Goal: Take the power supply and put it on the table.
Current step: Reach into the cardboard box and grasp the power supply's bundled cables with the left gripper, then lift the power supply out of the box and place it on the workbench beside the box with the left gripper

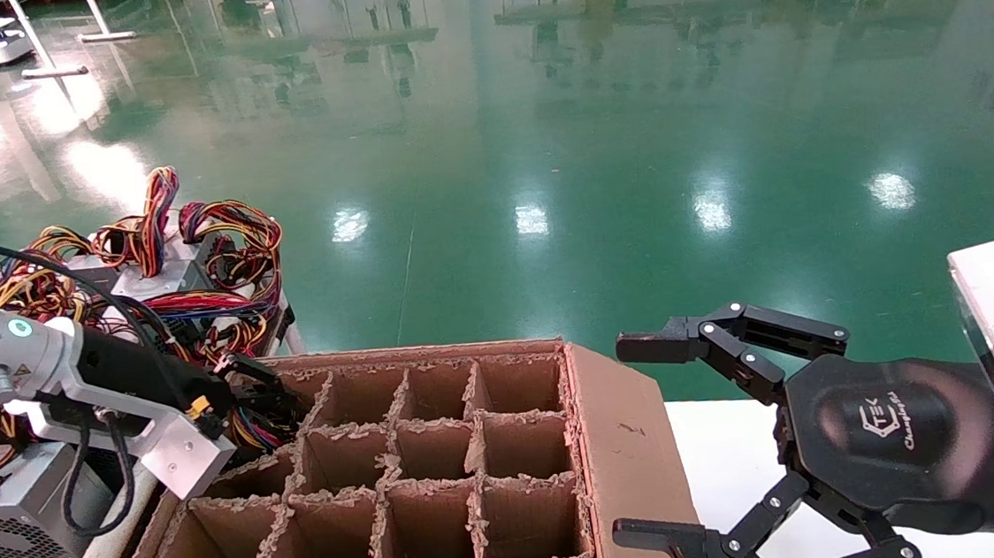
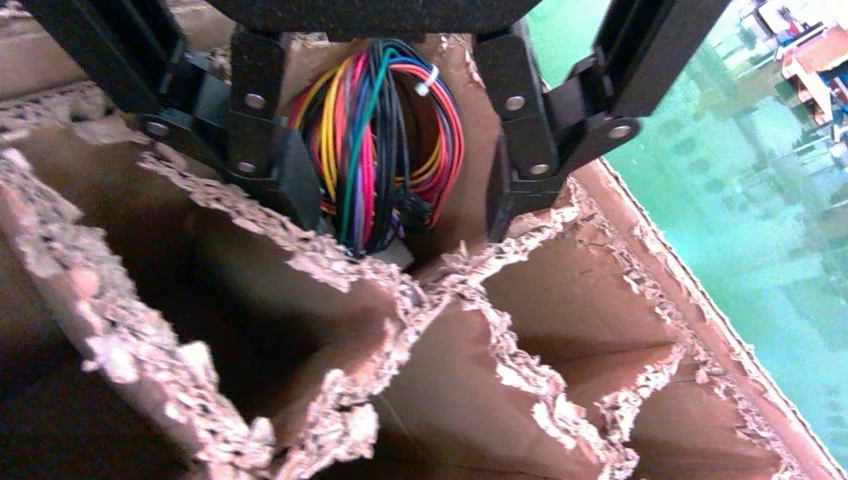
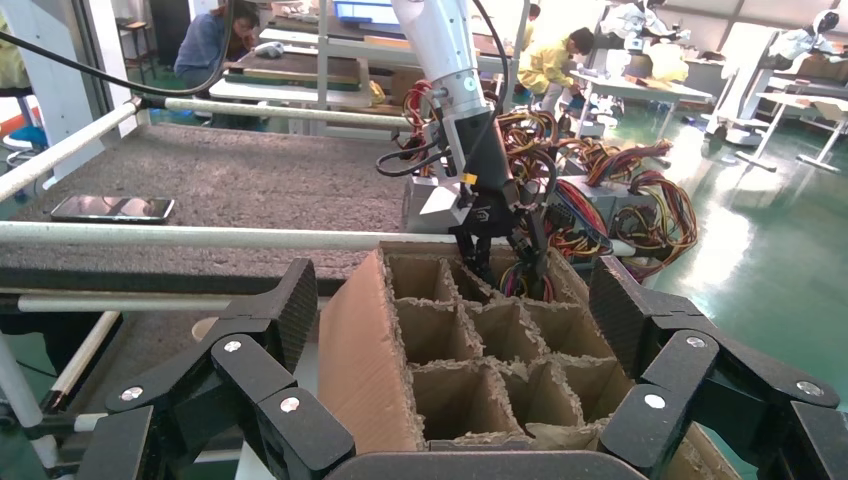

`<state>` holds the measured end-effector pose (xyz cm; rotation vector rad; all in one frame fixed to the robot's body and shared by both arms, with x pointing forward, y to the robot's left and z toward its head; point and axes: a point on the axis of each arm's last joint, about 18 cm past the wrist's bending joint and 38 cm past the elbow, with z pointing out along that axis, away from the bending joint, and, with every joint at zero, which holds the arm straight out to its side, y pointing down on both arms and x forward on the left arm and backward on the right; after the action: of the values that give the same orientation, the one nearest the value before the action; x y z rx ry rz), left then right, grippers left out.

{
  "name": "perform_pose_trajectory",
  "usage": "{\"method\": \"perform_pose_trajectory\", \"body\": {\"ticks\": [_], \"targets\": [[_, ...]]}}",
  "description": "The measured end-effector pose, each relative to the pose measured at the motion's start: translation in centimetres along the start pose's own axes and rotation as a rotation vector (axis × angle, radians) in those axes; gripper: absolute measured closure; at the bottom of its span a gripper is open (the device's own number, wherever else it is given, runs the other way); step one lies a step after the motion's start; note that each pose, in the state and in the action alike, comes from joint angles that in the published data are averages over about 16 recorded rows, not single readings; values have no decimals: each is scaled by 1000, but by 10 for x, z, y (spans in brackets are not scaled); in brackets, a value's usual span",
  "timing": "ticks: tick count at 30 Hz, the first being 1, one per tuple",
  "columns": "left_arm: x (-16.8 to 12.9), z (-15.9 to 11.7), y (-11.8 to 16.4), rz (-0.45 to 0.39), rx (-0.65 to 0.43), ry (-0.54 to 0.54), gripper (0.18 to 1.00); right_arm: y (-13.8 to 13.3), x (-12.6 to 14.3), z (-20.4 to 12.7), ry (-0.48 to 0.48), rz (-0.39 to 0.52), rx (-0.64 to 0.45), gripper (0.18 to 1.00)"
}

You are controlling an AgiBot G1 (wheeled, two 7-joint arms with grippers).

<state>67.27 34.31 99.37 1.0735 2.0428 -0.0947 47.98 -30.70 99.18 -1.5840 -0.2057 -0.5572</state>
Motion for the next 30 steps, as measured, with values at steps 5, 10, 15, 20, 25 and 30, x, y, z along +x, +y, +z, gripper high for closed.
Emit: {"method": "perform_pose_trajectory", "body": {"ticks": [5, 10, 15, 20, 25, 30], "targets": [[3, -1, 3, 5, -16, 8, 585, 0, 0, 0, 0, 0, 0, 178], [4, -1, 5, 8, -25, 14, 707, 0, 0, 0, 0, 0, 0, 178], [4, 2, 4, 10, -22, 19, 807, 0, 0, 0, 0, 0, 0, 178], [5, 3, 3, 8, -18, 17, 884, 0, 0, 0, 0, 0, 0, 178], [6, 1, 5, -5, -21, 2, 933, 0, 0, 0, 0, 0, 0, 178], [7, -3, 8, -38, -28, -28, 959, 0, 0, 0, 0, 0, 0, 178]]}}
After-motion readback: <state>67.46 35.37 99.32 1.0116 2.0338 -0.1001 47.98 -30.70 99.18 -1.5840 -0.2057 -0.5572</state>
